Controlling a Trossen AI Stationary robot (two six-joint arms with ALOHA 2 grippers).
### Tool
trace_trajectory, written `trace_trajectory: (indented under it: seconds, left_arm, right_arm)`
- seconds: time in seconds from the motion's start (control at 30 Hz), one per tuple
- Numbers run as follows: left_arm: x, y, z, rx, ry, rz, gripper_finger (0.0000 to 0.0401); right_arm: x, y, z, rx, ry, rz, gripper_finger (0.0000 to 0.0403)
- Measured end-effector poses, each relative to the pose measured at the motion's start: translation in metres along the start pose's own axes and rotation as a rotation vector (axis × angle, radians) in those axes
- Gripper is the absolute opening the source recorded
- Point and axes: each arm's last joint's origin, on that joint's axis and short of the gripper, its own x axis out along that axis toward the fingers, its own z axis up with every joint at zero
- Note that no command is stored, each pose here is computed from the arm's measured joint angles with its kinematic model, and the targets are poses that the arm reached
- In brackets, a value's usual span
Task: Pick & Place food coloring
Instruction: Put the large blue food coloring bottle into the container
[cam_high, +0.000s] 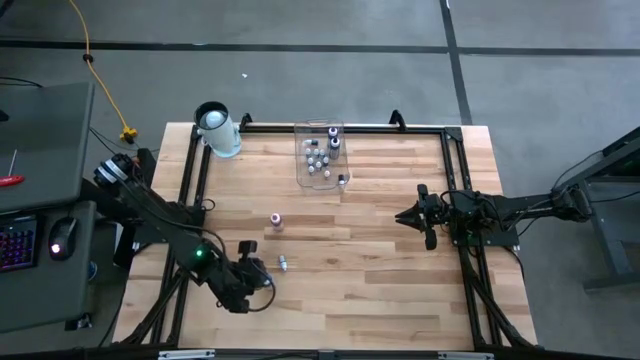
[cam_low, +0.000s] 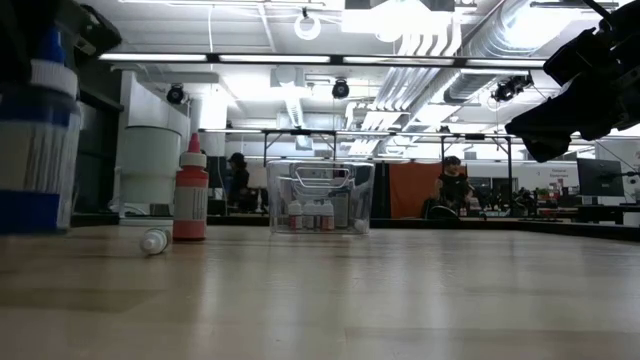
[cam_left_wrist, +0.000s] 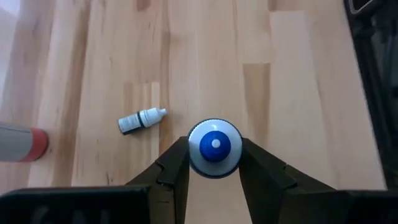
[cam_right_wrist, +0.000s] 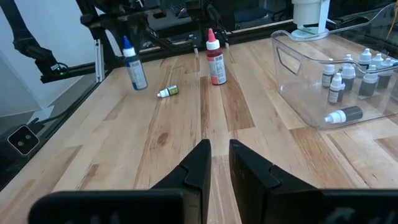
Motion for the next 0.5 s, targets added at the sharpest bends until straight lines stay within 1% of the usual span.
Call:
trace_trajectory:
  seconds: [0.1,0.23,0.33,0.5]
  left_arm:
    - [-0.012,0.002,0.008,-0.027,-0.046,-0.001,0.0106]
    - [-0.025,0.014,0.023,-0.079,-0.077,0.011,0.0106]
    - [-0.037,0.026,0.041,-0.116,-0.128,0.018,0.0106]
    - [-0.053,0.053,0.074,-0.102,-0.165,0.086,0.0106]
  right_arm:
    - [0.0,0.0,0.0,0.0,0.0,0.0,0.0051]
    - [0.0,0.0,0.0,0.0,0.0,0.0,0.0052]
    - [0.0,0.0,0.0,0.0,0.0,0.0,0.0051]
    - [0.0,0.0,0.0,0.0,-0.001,0.0,0.0049]
